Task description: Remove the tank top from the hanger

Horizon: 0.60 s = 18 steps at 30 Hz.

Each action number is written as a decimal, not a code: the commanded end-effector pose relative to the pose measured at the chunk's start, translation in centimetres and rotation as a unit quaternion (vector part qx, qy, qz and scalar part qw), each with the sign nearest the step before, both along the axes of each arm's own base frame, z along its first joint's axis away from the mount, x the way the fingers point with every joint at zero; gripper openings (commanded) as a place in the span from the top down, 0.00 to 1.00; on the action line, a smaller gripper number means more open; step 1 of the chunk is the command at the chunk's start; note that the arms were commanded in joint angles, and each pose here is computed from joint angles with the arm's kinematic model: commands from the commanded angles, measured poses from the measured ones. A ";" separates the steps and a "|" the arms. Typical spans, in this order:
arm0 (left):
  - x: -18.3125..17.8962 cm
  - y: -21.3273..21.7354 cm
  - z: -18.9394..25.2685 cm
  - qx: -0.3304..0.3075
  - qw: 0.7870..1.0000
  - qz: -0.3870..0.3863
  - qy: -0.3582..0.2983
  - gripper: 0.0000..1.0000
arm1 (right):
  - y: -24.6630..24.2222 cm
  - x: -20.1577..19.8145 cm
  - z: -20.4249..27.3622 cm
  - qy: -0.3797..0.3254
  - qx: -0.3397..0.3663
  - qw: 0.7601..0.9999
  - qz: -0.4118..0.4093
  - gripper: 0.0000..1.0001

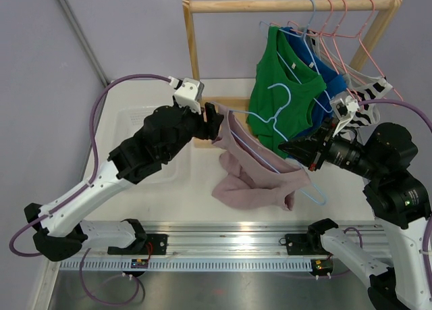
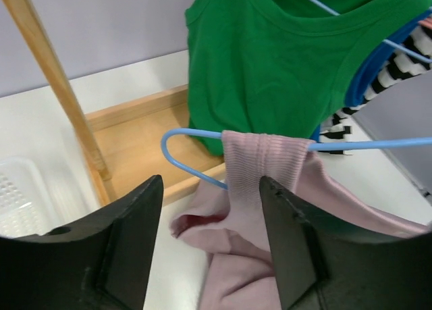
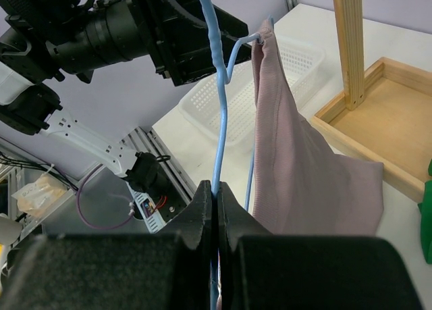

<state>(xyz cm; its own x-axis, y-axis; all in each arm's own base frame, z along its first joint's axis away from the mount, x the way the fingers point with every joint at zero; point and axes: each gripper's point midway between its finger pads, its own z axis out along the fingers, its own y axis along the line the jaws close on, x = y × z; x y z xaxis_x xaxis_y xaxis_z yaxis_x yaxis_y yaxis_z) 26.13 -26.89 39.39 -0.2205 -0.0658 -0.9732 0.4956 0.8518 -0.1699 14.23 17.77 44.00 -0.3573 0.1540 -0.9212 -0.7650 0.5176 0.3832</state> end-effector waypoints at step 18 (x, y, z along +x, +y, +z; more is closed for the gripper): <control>0.2 -1.9 1.5 -0.014 0.999 -0.025 -0.022 0.67 | 0.6 -0.7 2.4 -0.040 0.025 0.998 0.029 1.00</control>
